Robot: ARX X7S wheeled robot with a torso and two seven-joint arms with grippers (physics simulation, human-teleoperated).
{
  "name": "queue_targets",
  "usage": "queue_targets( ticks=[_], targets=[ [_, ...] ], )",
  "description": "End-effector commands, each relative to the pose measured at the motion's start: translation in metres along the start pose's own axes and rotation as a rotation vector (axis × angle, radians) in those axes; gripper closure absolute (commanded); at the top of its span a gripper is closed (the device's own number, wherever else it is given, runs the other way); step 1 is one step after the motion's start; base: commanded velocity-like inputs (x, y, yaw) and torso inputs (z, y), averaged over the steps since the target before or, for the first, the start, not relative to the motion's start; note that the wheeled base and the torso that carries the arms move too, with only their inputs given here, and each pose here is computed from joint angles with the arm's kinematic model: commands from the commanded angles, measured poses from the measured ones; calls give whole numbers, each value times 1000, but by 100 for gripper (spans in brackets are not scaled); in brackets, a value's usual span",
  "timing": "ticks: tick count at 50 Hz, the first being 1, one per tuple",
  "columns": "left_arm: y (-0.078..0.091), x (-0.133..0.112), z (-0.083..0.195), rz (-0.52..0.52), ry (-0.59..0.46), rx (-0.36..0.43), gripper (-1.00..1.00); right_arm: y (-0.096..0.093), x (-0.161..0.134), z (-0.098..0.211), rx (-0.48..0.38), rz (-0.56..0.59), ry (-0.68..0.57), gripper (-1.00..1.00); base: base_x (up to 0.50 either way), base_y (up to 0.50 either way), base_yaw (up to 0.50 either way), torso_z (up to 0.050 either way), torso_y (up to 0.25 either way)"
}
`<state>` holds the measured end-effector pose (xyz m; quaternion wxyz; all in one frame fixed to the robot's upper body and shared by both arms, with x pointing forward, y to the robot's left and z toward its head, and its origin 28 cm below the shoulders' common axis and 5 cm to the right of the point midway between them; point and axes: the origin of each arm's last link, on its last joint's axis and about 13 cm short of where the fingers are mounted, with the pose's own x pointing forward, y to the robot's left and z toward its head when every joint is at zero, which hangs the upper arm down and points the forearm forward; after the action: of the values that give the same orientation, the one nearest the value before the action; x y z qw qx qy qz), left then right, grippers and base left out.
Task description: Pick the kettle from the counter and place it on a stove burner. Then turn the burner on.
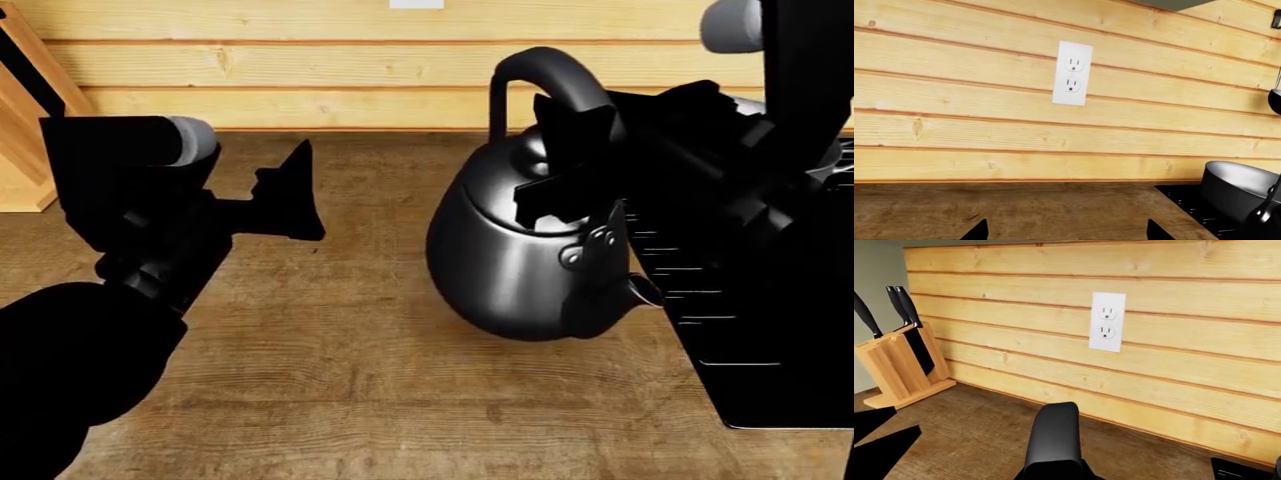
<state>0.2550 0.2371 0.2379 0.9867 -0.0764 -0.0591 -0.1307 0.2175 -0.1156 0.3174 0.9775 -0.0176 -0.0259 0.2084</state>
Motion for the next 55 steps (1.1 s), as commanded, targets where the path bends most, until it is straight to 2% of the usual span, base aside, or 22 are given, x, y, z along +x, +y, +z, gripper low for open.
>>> queue_targets(
  ticks=[1,55],
  targets=[
    [1,1,-1,2,4,0,-100,-5,-1,8,13,-48,-64,100,1,-500,0,0,10],
    [0,0,-1,0,2,0,-100,-6,-5,11,14,-54,-85,100,0,-500,0,1,2]
  ],
)
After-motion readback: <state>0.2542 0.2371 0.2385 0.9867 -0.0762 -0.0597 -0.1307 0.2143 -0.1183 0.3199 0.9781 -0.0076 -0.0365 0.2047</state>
